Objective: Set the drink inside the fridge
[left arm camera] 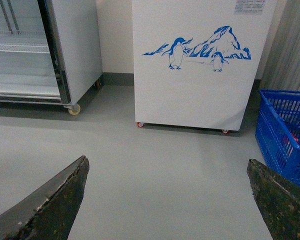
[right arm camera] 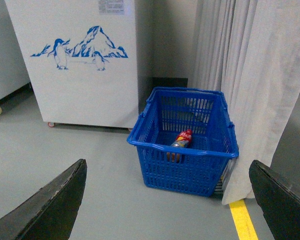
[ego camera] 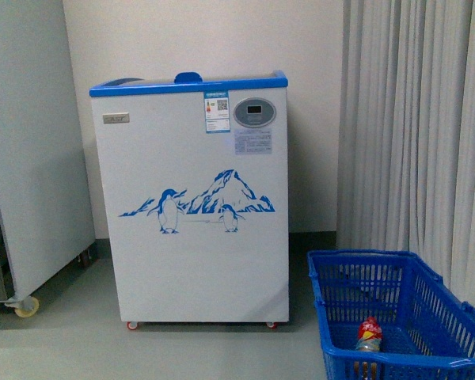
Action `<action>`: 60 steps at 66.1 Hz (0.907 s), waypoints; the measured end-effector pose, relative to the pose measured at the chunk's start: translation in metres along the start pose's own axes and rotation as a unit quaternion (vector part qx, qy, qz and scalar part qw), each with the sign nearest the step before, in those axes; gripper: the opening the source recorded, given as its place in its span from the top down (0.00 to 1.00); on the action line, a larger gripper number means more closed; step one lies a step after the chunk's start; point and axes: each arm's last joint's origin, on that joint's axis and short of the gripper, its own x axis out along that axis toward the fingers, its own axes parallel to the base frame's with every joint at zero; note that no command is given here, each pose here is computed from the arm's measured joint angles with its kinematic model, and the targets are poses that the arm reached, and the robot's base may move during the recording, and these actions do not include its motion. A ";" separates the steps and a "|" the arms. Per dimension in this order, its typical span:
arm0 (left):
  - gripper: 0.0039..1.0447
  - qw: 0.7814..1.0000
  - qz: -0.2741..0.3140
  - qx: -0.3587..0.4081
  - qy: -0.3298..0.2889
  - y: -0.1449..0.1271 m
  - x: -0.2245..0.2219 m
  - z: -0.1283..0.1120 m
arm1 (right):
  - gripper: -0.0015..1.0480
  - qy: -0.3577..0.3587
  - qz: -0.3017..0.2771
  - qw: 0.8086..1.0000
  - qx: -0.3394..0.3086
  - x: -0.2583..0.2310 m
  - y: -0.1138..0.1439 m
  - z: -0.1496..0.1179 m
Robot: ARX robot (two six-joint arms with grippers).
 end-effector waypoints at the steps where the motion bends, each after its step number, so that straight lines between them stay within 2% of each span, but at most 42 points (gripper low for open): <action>1: 0.08 1.000 0.000 0.000 0.000 0.000 0.000 0.000 | 0.07 0.000 0.000 1.000 0.000 0.000 0.000 0.000; 60: 0.08 1.000 0.000 0.000 0.000 0.000 0.000 0.000 | 0.07 0.000 0.000 1.000 0.000 0.000 0.000 0.000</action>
